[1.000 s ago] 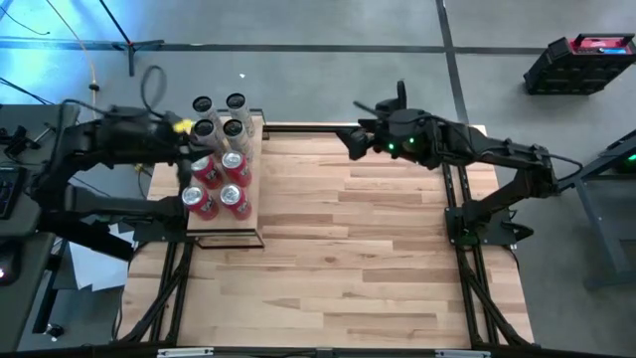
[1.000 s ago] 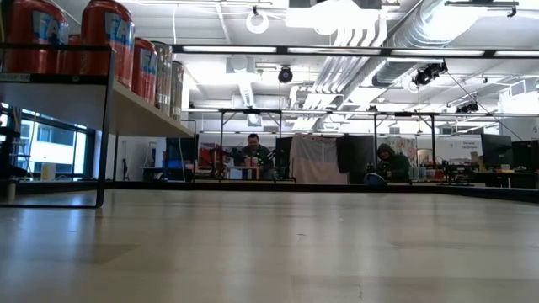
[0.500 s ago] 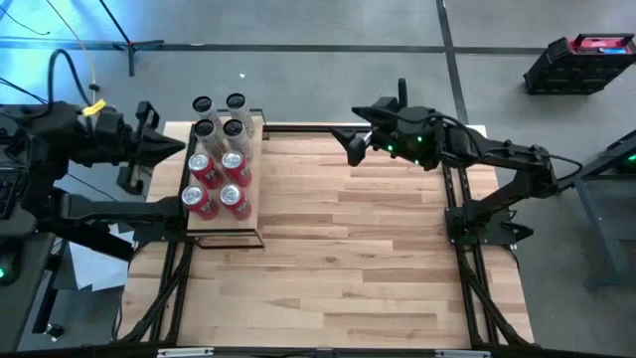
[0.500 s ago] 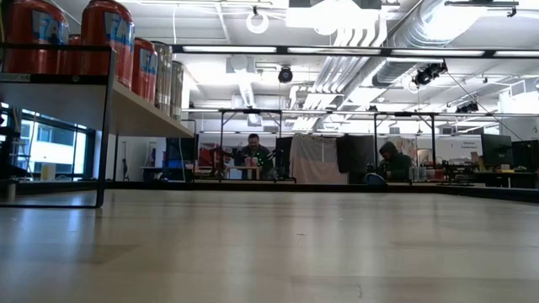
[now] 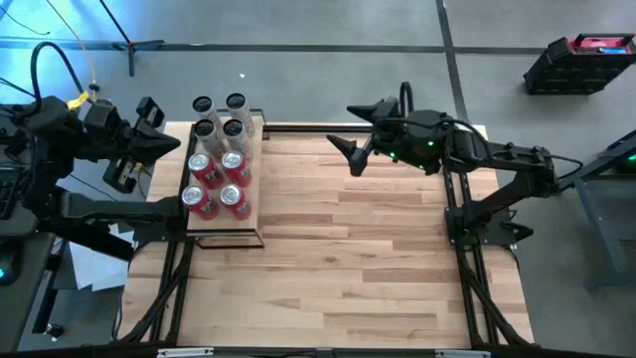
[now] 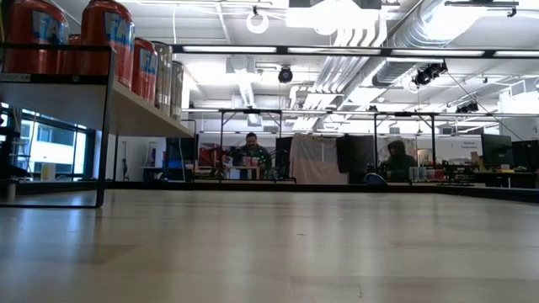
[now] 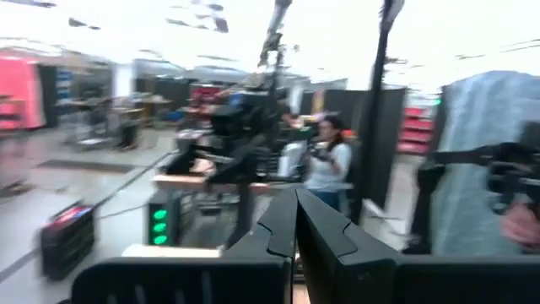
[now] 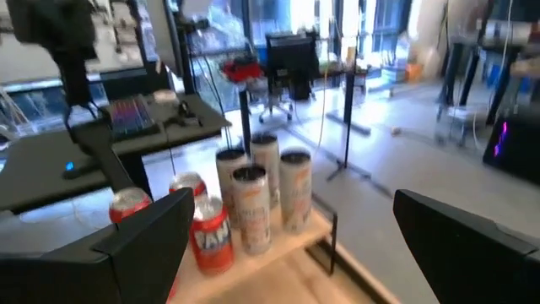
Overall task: Place canned beverage on shelf
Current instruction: Adjust the white yellow soda cans
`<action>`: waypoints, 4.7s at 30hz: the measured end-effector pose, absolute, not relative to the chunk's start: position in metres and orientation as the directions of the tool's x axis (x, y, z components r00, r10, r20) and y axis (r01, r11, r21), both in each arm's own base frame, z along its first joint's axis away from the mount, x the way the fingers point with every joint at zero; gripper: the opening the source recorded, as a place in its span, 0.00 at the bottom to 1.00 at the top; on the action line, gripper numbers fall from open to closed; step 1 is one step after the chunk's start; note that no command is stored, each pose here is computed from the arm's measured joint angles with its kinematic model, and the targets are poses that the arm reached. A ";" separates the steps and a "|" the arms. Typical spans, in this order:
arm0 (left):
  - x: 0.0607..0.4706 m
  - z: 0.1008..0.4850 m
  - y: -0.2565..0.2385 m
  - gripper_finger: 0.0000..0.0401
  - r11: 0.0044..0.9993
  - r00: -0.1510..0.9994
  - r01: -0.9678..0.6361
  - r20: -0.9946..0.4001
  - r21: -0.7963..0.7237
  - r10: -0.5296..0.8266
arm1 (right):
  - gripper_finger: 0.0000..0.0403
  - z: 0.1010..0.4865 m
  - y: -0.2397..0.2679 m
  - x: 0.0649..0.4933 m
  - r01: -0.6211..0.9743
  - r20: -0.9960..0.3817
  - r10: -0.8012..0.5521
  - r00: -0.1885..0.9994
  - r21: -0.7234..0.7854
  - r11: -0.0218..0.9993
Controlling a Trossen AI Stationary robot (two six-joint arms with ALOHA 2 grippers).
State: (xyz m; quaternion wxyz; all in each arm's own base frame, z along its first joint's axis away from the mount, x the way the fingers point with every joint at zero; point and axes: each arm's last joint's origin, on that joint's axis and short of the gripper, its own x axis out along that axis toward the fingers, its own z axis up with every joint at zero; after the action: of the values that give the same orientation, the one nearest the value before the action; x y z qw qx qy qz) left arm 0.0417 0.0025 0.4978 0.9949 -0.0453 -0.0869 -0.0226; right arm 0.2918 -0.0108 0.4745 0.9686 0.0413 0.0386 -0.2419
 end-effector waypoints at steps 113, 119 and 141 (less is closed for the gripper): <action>0.115 0.412 0.160 0.00 -0.059 -0.126 -0.992 -0.764 0.115 0.633 | 0.97 0.434 0.013 0.335 0.174 -0.273 -0.115 0.955 0.204 0.963; 0.119 0.407 0.159 0.00 -0.065 -0.153 -0.987 -0.750 0.146 0.644 | 0.97 0.435 0.013 0.335 0.177 -0.266 -0.115 0.957 0.223 0.959; 0.125 0.418 0.139 0.00 0.014 -0.008 -1.000 -0.738 0.024 0.675 | 0.97 0.436 0.010 0.336 0.189 -0.252 -0.123 0.960 0.259 0.947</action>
State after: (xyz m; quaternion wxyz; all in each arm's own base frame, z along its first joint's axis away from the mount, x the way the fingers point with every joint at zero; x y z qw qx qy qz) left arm 0.1245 0.1392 0.4182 0.6483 -0.2752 0.2947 0.6459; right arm 0.3357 0.0099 0.4361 0.9797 0.1417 0.1172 -0.0796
